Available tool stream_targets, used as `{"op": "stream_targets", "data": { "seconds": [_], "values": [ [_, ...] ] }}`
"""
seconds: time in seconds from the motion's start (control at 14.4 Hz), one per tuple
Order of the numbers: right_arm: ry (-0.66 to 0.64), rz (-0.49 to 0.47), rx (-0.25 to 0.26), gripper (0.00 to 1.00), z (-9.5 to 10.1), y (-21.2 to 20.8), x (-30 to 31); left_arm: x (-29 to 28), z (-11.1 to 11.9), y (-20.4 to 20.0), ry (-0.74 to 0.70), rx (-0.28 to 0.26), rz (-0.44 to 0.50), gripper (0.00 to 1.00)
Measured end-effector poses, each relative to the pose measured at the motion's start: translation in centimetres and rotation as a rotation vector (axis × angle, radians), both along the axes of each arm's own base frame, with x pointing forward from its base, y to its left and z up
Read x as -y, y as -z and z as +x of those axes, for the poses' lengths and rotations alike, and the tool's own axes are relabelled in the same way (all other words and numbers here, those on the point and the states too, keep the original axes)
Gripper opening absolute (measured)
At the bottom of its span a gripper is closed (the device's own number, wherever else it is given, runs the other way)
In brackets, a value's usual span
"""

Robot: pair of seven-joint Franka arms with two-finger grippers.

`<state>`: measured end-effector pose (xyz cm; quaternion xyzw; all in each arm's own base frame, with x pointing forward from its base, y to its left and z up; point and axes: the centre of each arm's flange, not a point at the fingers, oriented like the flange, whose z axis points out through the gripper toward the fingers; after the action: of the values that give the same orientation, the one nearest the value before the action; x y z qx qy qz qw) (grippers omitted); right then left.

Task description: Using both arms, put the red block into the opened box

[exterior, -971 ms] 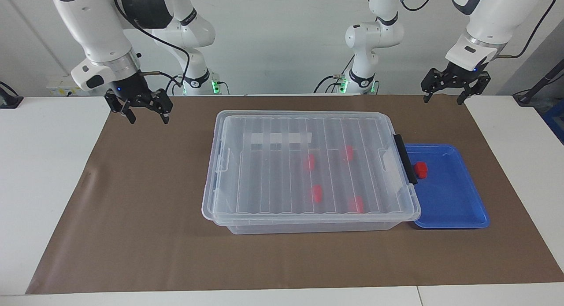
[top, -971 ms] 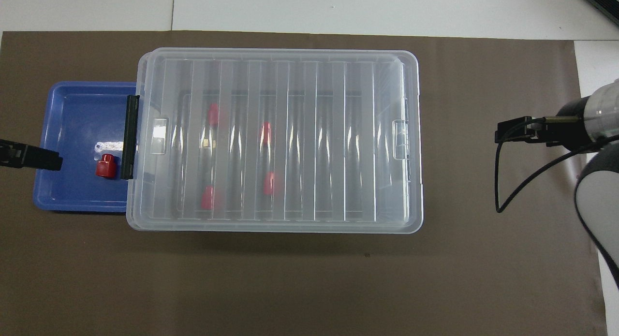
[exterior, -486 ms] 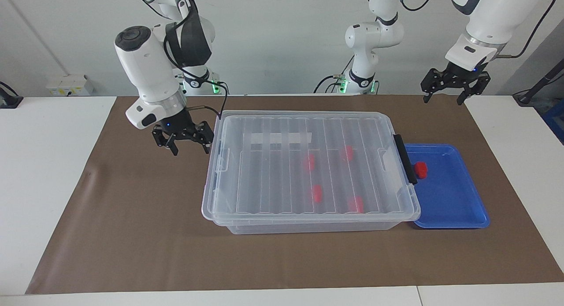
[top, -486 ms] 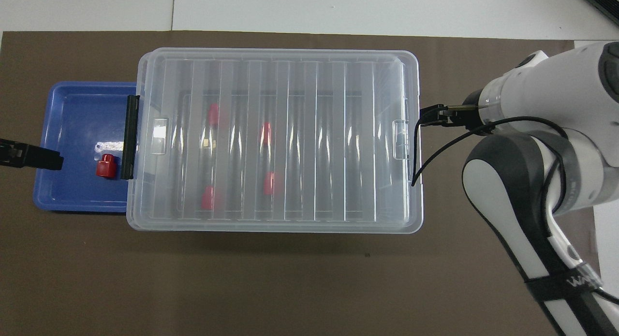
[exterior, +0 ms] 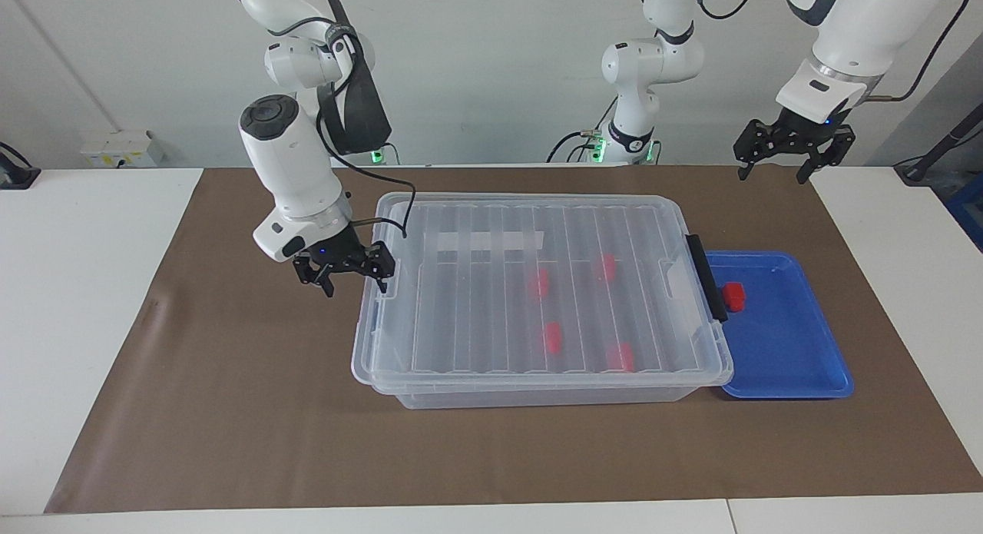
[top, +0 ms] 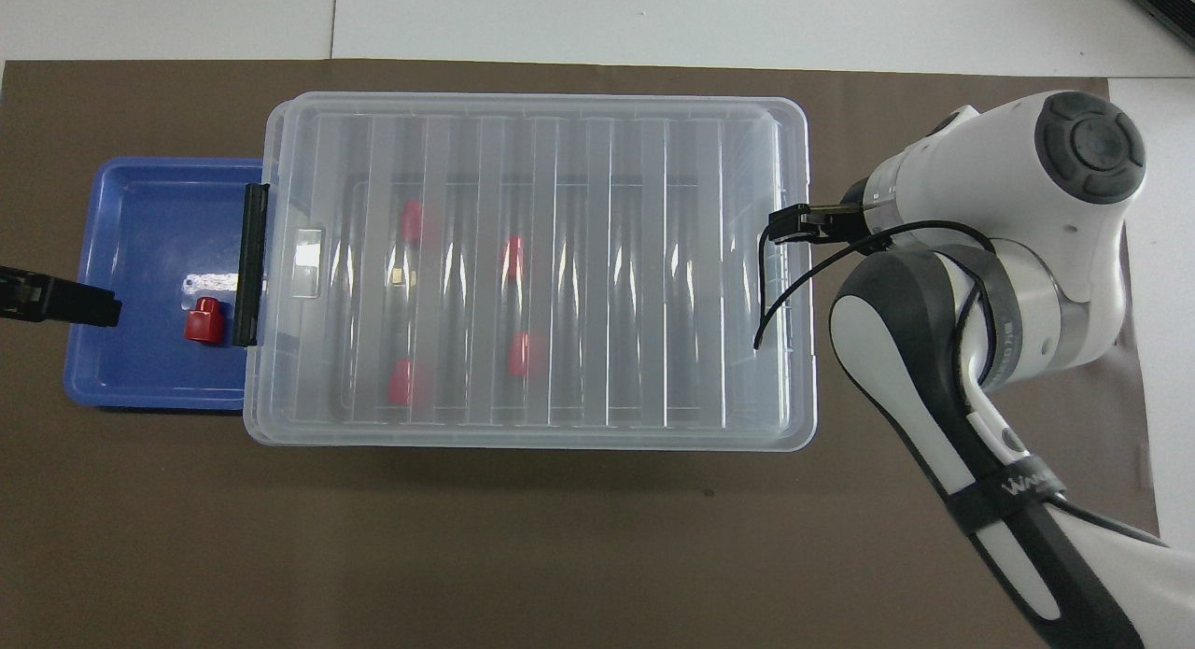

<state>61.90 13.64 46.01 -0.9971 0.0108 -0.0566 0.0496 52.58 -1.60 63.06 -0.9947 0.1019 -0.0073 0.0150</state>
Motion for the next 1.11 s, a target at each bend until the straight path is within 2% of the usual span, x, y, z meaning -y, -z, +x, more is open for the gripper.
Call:
{"op": "stream_targets", "data": {
  "seconds": [0.69,0.9,1.11],
  "values": [
    [-0.011,-0.121,0.014,1.0,0.7,0.5,2.9,-0.8,0.1,0.3,-0.015,0.005,-0.001,1.0],
    [0.0,-0.148,0.01,1.0,0.8,0.6,4.5,-1.6,0.9,2.2,-0.035,0.073,-0.003,1.0],
    [0.016,-0.155,-0.001,1.0,0.9,0.5,5.7,-4.1,0.9,6.1,-0.079,0.11,-0.001,1.0]
  ]
}}
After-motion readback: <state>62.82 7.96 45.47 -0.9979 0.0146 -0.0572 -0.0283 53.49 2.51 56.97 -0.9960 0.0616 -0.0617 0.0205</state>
